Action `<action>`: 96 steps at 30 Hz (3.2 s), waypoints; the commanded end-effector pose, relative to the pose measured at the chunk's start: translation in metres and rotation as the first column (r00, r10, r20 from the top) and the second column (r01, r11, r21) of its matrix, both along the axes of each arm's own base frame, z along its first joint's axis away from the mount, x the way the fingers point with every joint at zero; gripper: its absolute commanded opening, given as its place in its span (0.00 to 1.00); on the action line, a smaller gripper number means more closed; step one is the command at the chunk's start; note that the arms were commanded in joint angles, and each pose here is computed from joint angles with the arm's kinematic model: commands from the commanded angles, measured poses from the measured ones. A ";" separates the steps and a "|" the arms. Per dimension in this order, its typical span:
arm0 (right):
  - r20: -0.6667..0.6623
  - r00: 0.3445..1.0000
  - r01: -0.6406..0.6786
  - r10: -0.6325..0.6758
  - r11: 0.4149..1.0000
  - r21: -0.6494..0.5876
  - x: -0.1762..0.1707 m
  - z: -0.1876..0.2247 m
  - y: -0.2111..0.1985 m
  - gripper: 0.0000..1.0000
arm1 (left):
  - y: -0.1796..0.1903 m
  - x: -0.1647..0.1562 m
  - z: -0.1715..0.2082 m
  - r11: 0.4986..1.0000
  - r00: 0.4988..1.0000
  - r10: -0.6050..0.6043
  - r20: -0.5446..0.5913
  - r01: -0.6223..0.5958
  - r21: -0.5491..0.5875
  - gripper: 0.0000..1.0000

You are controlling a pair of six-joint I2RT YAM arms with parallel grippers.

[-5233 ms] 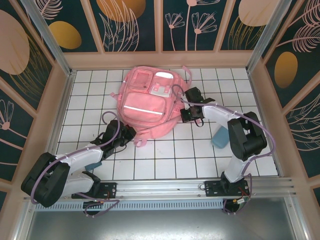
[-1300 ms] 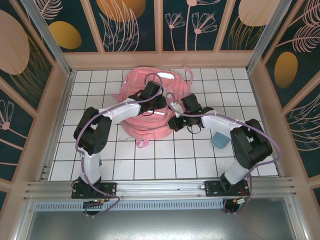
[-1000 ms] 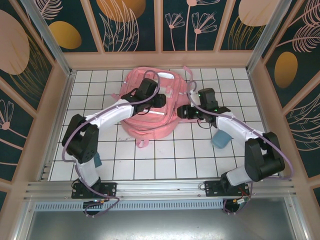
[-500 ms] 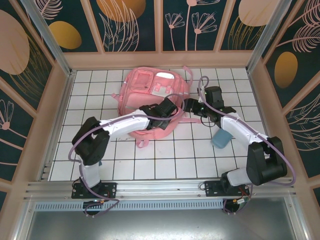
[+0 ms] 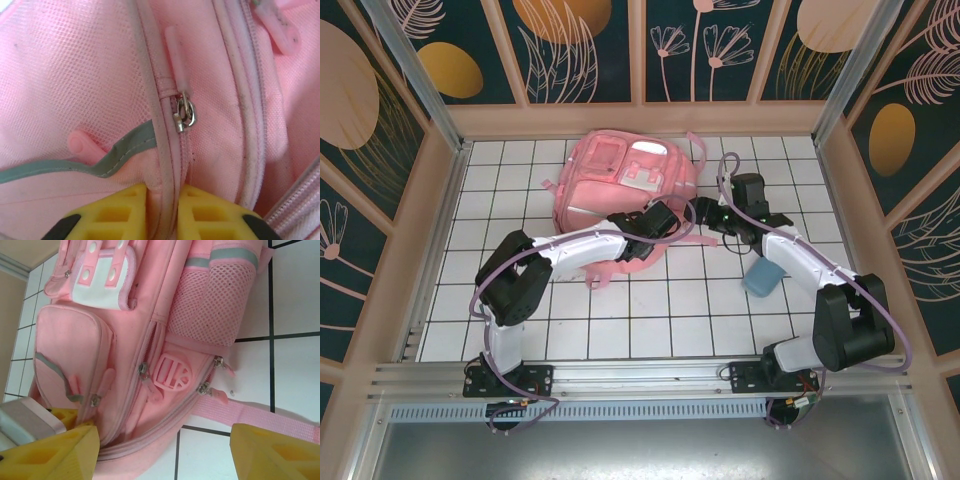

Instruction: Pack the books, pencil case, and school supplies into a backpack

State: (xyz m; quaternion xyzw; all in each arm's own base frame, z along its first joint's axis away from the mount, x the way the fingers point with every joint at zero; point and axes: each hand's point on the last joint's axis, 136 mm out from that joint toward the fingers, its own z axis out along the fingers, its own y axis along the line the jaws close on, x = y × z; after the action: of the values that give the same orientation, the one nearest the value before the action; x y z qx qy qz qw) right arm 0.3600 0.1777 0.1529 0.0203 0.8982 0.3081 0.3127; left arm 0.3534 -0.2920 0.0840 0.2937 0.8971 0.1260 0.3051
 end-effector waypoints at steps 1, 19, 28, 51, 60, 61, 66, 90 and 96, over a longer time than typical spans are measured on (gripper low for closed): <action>0.043 0.998 -0.047 0.047 0.999 -0.016 -0.005 0.005 0.000 0.65 | -0.003 0.022 0.050 0.997 0.990 0.032 0.138 -0.022 -0.077 0.10; 0.070 0.954 -0.301 0.293 0.939 0.165 -0.011 -0.009 0.072 0.49 | -0.010 0.017 0.139 0.948 0.954 0.034 0.297 0.064 -0.313 0.00; -0.013 0.959 -0.279 0.282 0.955 0.102 -0.016 -0.061 0.066 0.37 | -0.014 0.016 0.166 0.917 0.940 0.044 0.339 0.097 -0.387 0.00; 0.152 0.856 -0.507 0.494 0.860 0.055 0.022 -0.014 0.078 0.47 | -0.005 0.008 0.154 0.925 0.944 0.024 0.330 0.104 -0.365 0.00; 0.178 0.811 -0.573 0.557 0.818 0.053 0.016 -0.010 0.083 0.14 | -0.006 0.008 0.155 0.922 0.943 0.029 0.331 0.103 -0.373 0.00; 0.174 0.816 -0.566 0.552 0.823 0.042 0.016 -0.011 0.081 0.11 | -0.006 0.008 0.155 0.921 0.943 0.032 0.332 0.102 -0.376 0.00; 0.145 0.835 -0.540 0.530 0.840 0.041 0.009 -0.014 0.076 0.01 | -0.006 0.012 0.155 0.920 0.941 0.056 0.333 0.081 -0.384 0.00; 0.138 0.955 -0.294 0.262 0.895 0.336 -0.064 0.022 0.075 0.39 | -0.025 0.008 0.137 0.851 0.962 0.080 0.261 0.071 -0.521 0.00; 0.073 0.996 -0.070 0.044 0.914 0.398 -0.040 0.043 0.035 0.55 | -0.022 0.002 0.135 0.837 0.963 0.068 0.261 0.088 -0.541 0.00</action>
State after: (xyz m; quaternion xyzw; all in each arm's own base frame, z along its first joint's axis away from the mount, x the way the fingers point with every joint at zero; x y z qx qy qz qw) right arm 0.3106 0.2215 0.1865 -0.0121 0.8095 0.4911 0.3216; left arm 0.3444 -0.3042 0.1636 0.2213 0.8778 -0.0402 0.4229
